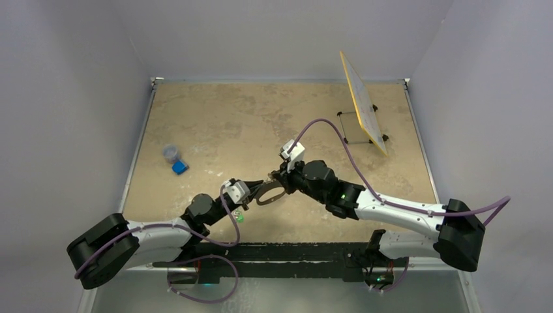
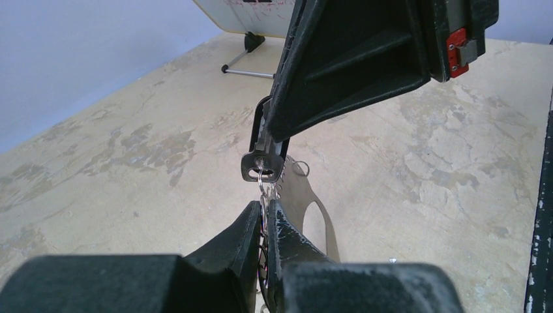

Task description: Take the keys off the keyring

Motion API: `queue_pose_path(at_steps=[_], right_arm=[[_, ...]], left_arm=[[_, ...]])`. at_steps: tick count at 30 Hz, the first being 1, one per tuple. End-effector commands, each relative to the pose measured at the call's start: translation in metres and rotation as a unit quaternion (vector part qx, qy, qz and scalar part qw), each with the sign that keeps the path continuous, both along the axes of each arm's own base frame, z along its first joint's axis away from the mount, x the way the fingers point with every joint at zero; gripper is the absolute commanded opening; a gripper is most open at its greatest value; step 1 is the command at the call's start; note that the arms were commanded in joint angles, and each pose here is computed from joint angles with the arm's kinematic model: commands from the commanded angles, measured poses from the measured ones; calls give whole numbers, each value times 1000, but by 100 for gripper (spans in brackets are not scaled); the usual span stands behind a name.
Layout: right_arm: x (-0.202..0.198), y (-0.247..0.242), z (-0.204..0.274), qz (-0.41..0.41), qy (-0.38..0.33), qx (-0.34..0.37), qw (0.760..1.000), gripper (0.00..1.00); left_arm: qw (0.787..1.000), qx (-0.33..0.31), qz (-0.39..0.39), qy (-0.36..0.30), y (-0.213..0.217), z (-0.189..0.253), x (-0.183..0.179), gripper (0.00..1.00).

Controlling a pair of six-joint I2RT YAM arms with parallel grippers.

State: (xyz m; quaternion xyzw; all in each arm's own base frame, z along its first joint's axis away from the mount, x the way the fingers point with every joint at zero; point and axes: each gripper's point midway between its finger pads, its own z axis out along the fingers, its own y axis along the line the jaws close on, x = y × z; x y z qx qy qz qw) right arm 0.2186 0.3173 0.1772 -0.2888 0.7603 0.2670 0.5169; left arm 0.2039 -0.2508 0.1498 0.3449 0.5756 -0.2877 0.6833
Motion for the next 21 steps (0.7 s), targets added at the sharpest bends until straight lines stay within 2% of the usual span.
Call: queue_pose_path(at_steps=[1, 6, 13, 21], right_arm=[[22, -17, 0, -49, -23, -8, 998, 0], [18, -12, 9, -28, -32, 1, 999, 0], [10, -6, 48, 17, -91, 39, 995, 0], [5, -1, 57, 43, -110, 37, 992, 0]], left_arm=[[999, -31, -10, -2, 4, 9, -9, 0], [1000, -22, -13, 6, 4, 2, -10, 0], [1000, 15, -9, 25, 4, -19, -8, 0], [999, 31, -15, 36, -4, -21, -4, 28]])
